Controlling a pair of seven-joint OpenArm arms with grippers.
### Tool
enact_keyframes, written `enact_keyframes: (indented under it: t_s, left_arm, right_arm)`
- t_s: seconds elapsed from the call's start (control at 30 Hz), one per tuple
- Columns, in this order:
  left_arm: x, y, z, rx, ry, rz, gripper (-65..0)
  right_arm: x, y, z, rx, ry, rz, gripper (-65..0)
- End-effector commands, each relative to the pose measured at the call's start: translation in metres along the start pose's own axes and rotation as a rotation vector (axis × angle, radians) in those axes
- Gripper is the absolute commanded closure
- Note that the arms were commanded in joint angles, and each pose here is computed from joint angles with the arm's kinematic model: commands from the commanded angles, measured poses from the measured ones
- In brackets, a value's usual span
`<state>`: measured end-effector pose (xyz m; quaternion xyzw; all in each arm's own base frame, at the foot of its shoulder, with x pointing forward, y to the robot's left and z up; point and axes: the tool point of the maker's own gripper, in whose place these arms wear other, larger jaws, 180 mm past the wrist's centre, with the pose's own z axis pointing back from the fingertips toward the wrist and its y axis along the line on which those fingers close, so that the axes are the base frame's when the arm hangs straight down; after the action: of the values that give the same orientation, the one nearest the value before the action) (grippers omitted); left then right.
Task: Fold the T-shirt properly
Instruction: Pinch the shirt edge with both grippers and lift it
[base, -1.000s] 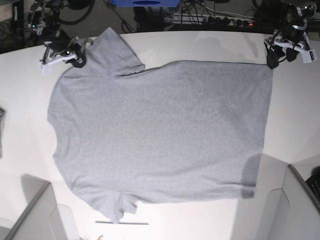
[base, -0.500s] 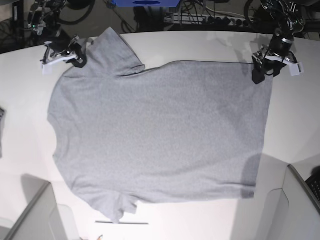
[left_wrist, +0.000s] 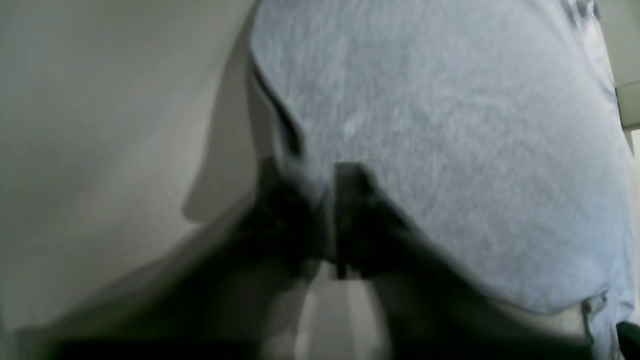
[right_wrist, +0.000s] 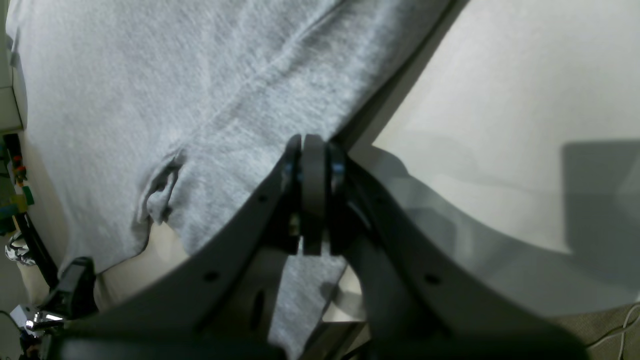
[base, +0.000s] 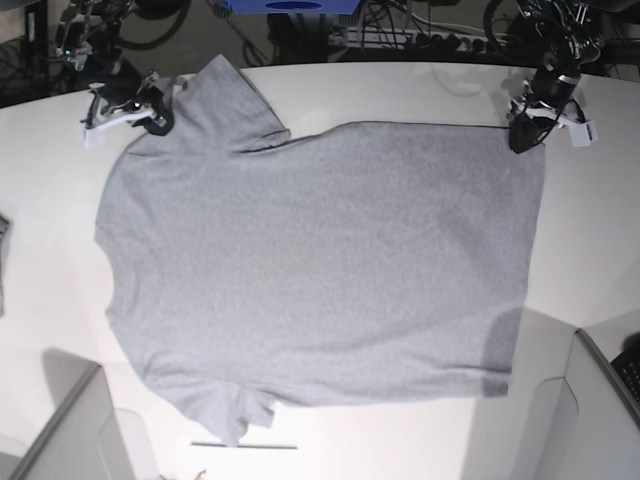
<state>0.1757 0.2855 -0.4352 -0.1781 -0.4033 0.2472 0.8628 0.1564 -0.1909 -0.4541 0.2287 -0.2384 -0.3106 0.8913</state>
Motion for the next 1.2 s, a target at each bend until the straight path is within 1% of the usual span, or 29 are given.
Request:
enact_keyframes:
  t_s: [0.0,0.13,0.23,0.53,0.7,0.77,0.97,1.17]
  left_arm:
    - [-0.007,0.006,0.001,0.031,0.049,-0.019,0.0]
    - [-0.003,0.006,0.003,0.033,0.041,-0.027,0.0]
    - [-0.009,0.012,0.010,0.050,0.056,-0.028,0.0]
    - [-0.004,0.006,0.043,0.074,0.063,-0.144,0.0]
    - [-0.001,0.001,0.055,0.078,0.065,-0.191,0.0]
    - [0.001,-0.002,0.056,0.075,0.061,-0.201,0.0]
    - [0.024,-0.020,0.058,0.076,0.002,-0.240,0.0]
    - [0.051,-0.039,0.062,0.080,-0.070,-0.272,0.0]
  right_arm:
    - [-0.026,-0.024,0.003,-0.108,0.102,0.002,0.0]
    - [-0.025,-0.021,0.010,-0.108,0.091,0.019,0.0]
    - [-0.021,-0.016,0.018,-0.104,0.076,0.044,0.0]
    - [-0.019,-0.011,0.028,-0.104,0.062,0.072,0.0]
    - [-0.011,0.001,0.039,-0.091,0.030,0.116,0.0]
    - [-0.012,0.007,0.044,-0.086,0.038,0.134,0.0]
    - [-0.004,0.025,0.046,-0.055,0.041,0.172,0.0]
    - [0.015,0.055,0.044,0.001,0.032,0.223,0.0]
